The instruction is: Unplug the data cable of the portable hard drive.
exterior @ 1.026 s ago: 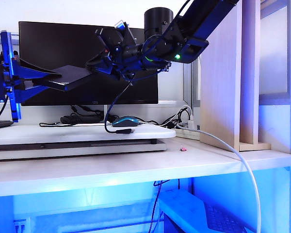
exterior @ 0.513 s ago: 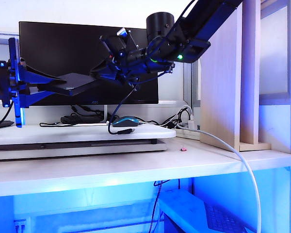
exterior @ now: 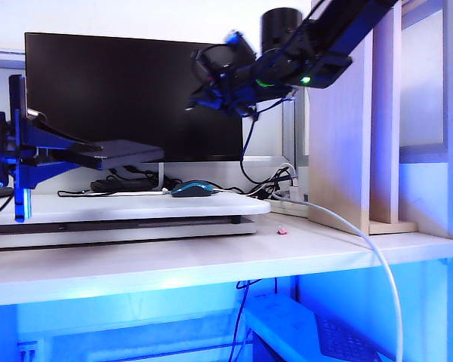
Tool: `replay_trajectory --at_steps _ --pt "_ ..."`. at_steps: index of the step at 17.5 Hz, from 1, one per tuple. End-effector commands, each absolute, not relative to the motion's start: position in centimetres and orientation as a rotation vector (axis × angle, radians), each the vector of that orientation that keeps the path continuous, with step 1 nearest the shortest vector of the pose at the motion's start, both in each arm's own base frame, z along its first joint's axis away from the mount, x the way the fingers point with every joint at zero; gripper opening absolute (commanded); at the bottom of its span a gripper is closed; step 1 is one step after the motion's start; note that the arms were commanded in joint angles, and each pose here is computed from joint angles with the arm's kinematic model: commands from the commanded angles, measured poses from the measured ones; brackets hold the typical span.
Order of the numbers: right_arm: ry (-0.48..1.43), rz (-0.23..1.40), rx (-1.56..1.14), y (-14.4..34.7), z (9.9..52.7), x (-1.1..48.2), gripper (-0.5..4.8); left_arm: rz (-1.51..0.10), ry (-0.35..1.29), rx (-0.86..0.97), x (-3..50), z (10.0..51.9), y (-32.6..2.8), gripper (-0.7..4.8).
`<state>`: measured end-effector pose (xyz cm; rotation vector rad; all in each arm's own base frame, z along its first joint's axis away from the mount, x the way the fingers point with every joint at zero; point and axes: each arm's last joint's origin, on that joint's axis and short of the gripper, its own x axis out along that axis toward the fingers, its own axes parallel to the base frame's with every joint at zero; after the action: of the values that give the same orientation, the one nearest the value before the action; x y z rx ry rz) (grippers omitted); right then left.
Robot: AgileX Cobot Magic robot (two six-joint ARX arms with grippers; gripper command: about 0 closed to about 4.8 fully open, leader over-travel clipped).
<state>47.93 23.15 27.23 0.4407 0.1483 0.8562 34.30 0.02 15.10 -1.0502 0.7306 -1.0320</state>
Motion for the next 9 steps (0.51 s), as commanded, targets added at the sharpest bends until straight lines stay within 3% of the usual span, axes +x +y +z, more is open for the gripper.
replay_trajectory --at_steps 1,3,6,9 --pt "0.104 0.838 0.434 22.4 28.1 48.1 -0.06 -0.965 0.65 -1.045 34.5 15.5 0.6 -0.06" --pt "0.092 0.832 0.41 22.4 28.1 48.2 -0.06 -0.916 0.615 -1.052 34.7 15.5 1.0 -0.06" --pt "0.119 0.812 0.421 22.5 27.0 49.5 -0.06 -0.646 0.46 -1.112 35.4 15.5 3.2 -0.06" --pt "0.165 0.821 0.419 23.0 26.2 50.7 -0.06 -0.579 0.432 -1.089 36.4 15.9 4.2 -0.06"
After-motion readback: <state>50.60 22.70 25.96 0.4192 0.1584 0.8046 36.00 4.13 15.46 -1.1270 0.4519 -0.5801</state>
